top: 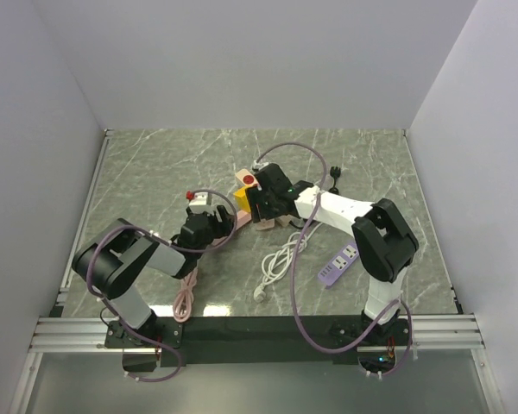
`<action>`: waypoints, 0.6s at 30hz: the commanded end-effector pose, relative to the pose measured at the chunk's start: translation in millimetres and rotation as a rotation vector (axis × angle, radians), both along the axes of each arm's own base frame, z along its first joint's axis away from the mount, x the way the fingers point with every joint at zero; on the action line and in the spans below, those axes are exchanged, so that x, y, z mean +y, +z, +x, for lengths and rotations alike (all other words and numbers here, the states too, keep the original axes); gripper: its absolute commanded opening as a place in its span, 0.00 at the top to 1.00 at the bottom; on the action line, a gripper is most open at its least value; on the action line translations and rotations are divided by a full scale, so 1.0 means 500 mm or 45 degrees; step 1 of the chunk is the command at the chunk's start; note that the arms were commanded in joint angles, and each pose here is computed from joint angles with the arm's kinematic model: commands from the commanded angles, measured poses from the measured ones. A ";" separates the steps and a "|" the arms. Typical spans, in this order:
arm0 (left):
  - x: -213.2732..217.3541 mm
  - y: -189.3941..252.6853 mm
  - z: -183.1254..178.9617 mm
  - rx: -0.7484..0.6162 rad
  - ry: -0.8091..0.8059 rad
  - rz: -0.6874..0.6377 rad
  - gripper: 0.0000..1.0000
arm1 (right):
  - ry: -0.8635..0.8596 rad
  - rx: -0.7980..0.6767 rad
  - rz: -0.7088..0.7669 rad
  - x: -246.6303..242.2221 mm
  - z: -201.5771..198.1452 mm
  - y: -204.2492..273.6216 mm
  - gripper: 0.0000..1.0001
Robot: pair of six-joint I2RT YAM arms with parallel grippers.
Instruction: Insert the plug
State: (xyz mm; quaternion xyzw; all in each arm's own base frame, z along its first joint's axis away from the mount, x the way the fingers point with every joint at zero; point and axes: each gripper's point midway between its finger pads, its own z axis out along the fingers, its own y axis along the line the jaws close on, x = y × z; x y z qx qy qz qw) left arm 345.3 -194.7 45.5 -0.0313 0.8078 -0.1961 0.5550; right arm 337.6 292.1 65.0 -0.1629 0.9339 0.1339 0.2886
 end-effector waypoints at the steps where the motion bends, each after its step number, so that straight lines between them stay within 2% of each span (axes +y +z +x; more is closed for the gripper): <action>1: -0.043 -0.019 -0.032 0.037 -0.101 -0.025 0.26 | -0.052 -0.177 0.067 0.026 0.085 0.067 1.00; 9: -0.077 -0.039 -0.045 0.057 -0.155 -0.069 0.27 | -0.129 -0.239 0.043 -0.013 0.123 0.084 1.00; 14: -0.107 -0.041 -0.053 0.059 -0.187 -0.100 0.28 | -0.170 -0.264 0.016 -0.060 0.086 0.104 1.00; 18: -0.125 -0.041 -0.054 0.049 -0.183 -0.083 0.27 | -0.183 -0.359 0.080 -0.093 0.046 0.187 1.00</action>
